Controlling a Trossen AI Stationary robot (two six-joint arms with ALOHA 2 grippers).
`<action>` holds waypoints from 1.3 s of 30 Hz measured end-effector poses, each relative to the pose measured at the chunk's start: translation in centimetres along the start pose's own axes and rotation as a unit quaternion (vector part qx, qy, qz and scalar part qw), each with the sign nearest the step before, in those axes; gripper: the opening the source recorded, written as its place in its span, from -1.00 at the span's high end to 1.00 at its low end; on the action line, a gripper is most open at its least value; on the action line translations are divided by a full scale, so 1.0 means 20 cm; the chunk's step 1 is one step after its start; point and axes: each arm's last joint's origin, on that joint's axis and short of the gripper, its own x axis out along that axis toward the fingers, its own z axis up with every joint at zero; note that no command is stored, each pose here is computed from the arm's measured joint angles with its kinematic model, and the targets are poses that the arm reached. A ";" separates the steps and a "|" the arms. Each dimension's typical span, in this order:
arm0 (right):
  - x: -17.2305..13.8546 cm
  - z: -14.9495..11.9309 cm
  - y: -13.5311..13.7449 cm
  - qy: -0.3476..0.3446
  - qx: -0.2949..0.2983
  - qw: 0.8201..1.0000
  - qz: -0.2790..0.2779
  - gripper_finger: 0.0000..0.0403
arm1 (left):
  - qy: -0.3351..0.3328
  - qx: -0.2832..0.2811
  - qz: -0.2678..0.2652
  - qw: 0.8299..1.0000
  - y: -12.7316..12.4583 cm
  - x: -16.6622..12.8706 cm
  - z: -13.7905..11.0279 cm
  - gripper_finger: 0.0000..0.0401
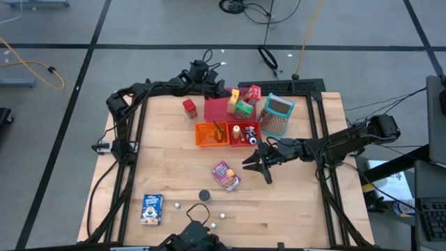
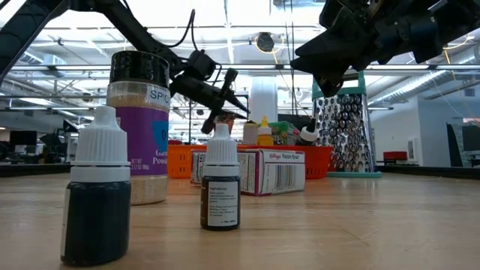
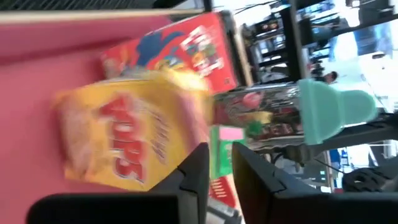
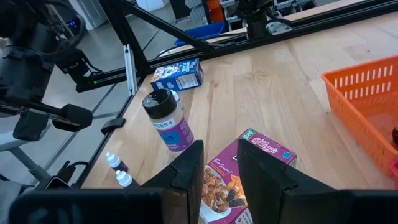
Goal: Pick & Place Kitchen Items
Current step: Put the yellow cereal box into the pink bin, then put the red seasoning can into the orange bin
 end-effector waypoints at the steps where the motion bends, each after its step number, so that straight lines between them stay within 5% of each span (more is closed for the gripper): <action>1: 0.00 0.00 0.00 0.000 0.000 1.000 0.000 0.56 | -0.003 0.004 -0.004 1.000 -0.01 0.00 0.00 0.61; 9: 0.00 0.00 0.00 0.000 0.000 1.000 0.000 0.56 | -0.012 0.049 -0.036 0.998 -0.04 0.00 0.02 0.40; 15: 0.00 0.00 0.00 0.003 0.005 1.000 -0.001 0.56 | 0.049 0.095 -0.080 0.991 -0.09 -0.09 0.01 0.39; 22: 0.00 0.00 0.00 0.004 0.006 1.000 -0.003 0.56 | 0.062 0.191 0.066 0.977 -0.26 -0.26 -0.14 0.42; 26: 0.00 0.00 0.00 0.004 0.006 1.000 -0.003 0.56 | 0.077 0.296 0.202 0.930 -0.35 -0.42 -0.25 0.42; 34: 0.00 0.00 0.00 0.004 0.005 1.000 -0.003 0.56 | 0.137 0.489 0.369 0.778 -0.47 -0.62 -0.40 0.42; 37: 0.00 0.00 0.00 0.004 0.006 1.000 -0.003 0.56 | 0.160 0.519 0.375 0.751 -0.47 -0.62 -0.41 0.42; 39: 0.00 0.00 0.00 0.004 0.006 1.000 -0.003 0.56 | 0.157 0.512 0.379 0.755 -0.47 -0.61 -0.41 0.42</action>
